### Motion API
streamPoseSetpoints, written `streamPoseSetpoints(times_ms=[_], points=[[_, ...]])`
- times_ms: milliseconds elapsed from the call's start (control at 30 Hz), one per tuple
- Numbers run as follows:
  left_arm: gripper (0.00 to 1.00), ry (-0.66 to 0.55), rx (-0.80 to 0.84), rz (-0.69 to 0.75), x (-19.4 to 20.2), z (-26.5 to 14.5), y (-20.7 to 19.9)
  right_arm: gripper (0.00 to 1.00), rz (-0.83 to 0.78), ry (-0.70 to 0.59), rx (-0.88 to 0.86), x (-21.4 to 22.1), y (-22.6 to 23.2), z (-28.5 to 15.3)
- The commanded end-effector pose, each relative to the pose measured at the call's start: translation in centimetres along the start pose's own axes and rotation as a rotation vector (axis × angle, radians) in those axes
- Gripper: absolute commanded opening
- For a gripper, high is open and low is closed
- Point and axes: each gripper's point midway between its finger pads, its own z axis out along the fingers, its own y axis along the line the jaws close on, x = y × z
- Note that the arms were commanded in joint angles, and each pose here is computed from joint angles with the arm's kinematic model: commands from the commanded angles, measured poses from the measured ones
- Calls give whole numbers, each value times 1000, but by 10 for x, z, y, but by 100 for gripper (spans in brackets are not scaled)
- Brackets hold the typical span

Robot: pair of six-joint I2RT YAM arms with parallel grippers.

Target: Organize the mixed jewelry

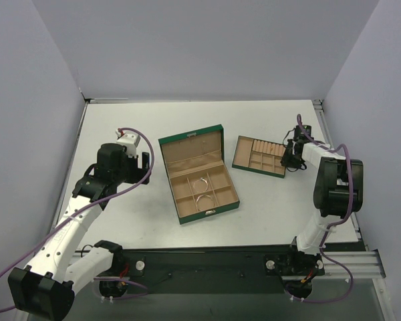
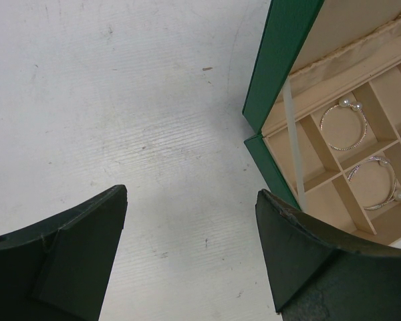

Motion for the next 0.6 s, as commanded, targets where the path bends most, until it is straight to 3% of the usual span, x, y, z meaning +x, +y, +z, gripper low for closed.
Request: streamPoseSetpoints(times_ms=[0, 100, 567], points=[[88, -53, 16, 8, -14, -4, -2, 10, -17, 40, 68, 6, -14, 1], [88, -53, 16, 8, -13, -4, -2, 0, -13, 24, 65, -3, -12, -2], [88, -55, 38, 7, -14, -5, -6, 0, 20, -81, 45, -25, -10, -50]])
